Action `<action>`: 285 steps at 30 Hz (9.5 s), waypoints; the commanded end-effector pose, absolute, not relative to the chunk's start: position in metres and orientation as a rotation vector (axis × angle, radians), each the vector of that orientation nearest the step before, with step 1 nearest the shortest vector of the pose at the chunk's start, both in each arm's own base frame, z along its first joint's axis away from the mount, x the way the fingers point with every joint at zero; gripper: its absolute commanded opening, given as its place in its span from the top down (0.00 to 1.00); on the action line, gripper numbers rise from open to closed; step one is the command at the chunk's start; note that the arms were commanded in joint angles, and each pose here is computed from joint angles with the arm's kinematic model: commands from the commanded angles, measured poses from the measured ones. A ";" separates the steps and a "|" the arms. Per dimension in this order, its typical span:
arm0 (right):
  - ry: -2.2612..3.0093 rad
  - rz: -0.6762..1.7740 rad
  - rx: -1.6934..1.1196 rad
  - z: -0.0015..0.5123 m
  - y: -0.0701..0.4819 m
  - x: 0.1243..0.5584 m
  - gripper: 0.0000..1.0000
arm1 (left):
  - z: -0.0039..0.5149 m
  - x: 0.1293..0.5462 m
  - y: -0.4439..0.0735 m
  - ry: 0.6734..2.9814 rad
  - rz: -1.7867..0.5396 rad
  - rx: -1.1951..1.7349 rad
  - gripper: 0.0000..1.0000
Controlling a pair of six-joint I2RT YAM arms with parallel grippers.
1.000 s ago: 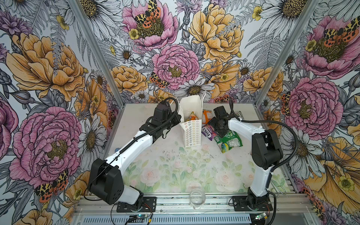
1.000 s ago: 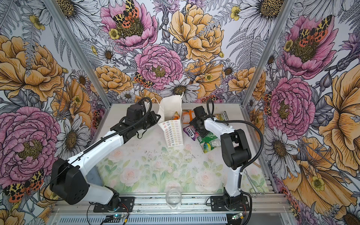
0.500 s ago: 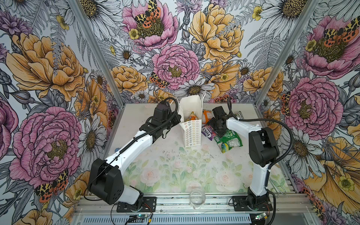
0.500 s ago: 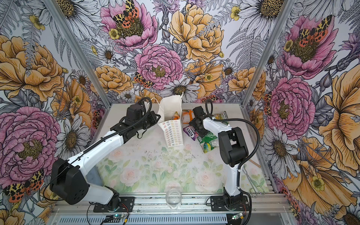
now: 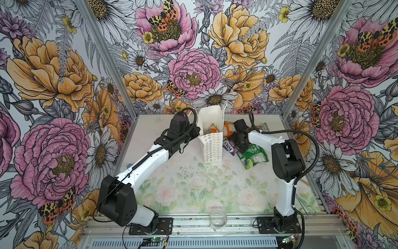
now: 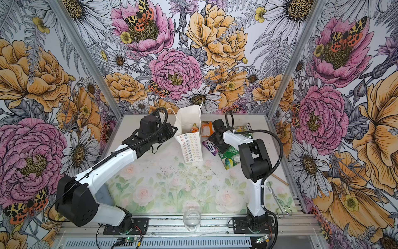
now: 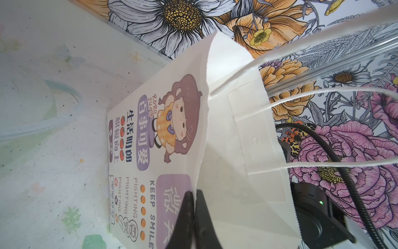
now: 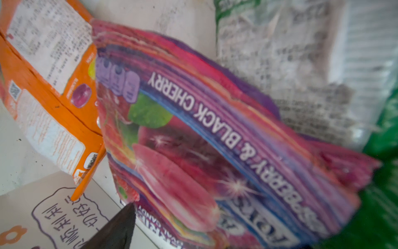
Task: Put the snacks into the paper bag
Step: 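Grasp the purple Fox's berries packet with the right gripper, then lift the berries packet high with the right gripper, away from the pile, then carry the berries packet with the right gripper over the bag opening, then lower the berries packet into the bag with the right gripper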
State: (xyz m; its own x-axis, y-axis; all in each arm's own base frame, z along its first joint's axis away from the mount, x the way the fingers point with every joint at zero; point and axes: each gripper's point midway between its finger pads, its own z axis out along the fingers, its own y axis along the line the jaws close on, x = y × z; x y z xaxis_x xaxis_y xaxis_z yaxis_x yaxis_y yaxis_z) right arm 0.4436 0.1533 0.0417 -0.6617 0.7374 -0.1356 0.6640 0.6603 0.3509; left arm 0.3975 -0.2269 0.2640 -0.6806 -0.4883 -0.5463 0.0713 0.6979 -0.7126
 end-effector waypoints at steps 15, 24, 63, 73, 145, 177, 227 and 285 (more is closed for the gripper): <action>2.617 0.426 1.096 0.035 0.158 0.443 0.29 | 0.279 0.400 -0.225 2.109 -0.967 -0.321 0.96; 2.597 0.458 1.082 0.039 0.157 0.444 0.44 | 0.279 0.398 -0.224 2.107 -0.960 -0.323 0.96; 2.489 0.545 0.826 0.110 0.148 0.456 1.00 | 0.280 0.397 -0.226 2.107 -0.961 -0.319 0.96; 2.462 0.587 0.629 0.151 0.148 0.452 1.00 | 0.281 0.397 -0.227 2.108 -0.966 -0.315 0.96; 1.671 0.753 -0.250 0.562 0.198 0.406 1.00 | 0.284 0.401 -0.237 2.116 -0.988 -0.278 0.96; 1.838 0.828 -0.336 0.486 0.264 0.448 1.00 | 0.286 0.398 -0.233 2.110 -0.979 -0.284 0.96; 2.276 0.665 -0.210 0.359 0.266 0.438 1.00 | 0.282 0.401 -0.236 2.112 -0.994 -0.288 0.95; 2.503 0.445 -0.122 0.296 0.271 0.439 1.00 | 0.284 0.402 -0.236 2.100 -1.002 -0.287 0.95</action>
State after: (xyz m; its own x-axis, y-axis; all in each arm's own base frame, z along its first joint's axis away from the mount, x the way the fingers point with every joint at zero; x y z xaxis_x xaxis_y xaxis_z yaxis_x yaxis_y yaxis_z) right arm 0.4348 0.2686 0.2909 -0.8388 0.0024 -0.5444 -0.1884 0.9369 0.2943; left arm 0.3996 -0.2306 0.2667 -0.6855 -0.4840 -0.5440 0.0792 0.6931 -0.7165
